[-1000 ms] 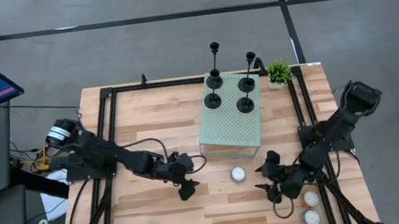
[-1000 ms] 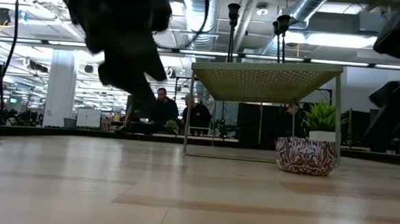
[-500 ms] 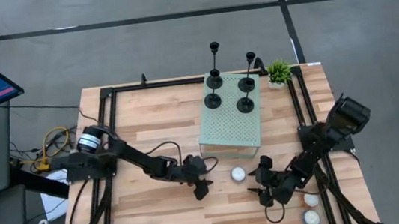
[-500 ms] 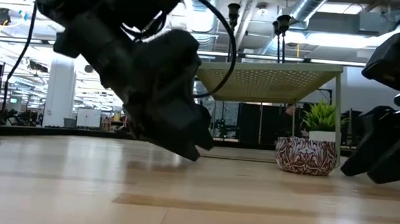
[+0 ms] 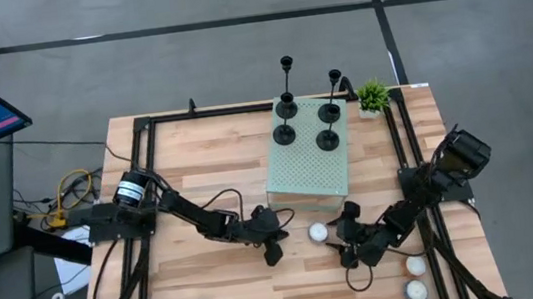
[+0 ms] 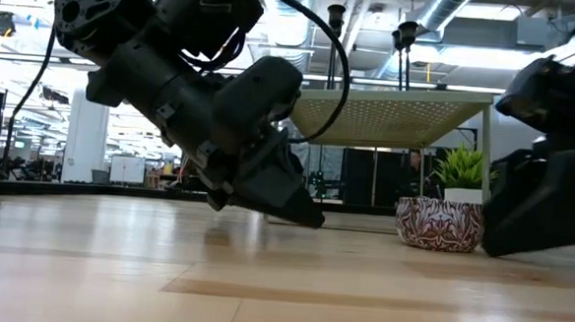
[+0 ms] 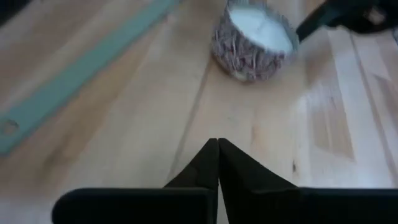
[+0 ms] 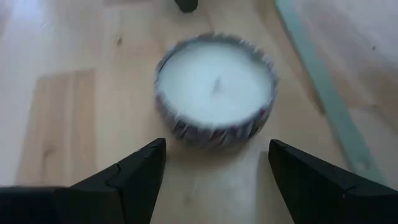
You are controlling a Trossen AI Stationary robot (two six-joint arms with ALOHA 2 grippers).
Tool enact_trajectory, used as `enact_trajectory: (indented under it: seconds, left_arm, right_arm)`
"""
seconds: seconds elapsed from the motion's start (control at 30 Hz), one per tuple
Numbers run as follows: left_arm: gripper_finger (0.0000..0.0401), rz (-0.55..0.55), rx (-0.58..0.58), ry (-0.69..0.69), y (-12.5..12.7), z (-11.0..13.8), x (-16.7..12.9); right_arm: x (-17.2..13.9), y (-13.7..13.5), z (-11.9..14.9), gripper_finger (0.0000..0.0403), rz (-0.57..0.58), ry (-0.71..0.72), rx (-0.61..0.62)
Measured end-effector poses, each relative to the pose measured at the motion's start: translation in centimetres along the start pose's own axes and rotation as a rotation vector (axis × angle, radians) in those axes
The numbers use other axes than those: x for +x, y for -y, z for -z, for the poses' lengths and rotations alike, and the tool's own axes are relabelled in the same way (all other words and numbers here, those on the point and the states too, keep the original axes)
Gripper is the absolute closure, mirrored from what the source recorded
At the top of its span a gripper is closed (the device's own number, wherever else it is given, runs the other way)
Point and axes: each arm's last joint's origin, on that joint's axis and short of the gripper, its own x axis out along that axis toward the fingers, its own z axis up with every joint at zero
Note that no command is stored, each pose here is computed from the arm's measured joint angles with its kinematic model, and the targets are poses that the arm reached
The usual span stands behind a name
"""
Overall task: Pick & Place candle stick holders
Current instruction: Put the red patterned scented candle on the shelf
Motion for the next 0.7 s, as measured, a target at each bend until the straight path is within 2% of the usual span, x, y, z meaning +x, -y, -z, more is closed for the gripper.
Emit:
enact_trajectory:
  seconds: [0.2,0.43,0.7]
  left_arm:
    - [0.0397,-0.018,-0.011,0.034,-0.4,-0.5,0.1]
    - [0.0396,-0.044,-0.035,0.074,-1.3,-1.3,0.4]
    - [0.0396,0.004,-0.035,0.1,-0.5,-1.4,0.2]
  right_arm:
    - [0.6,0.5,-0.7,0.0126,0.02,0.014,0.026]
    - [1.0,0.4,-1.1,0.0126,-0.028,0.026,-0.036]
    - [1.3,0.5,-1.3,0.0126,-0.032,0.033,0.041]
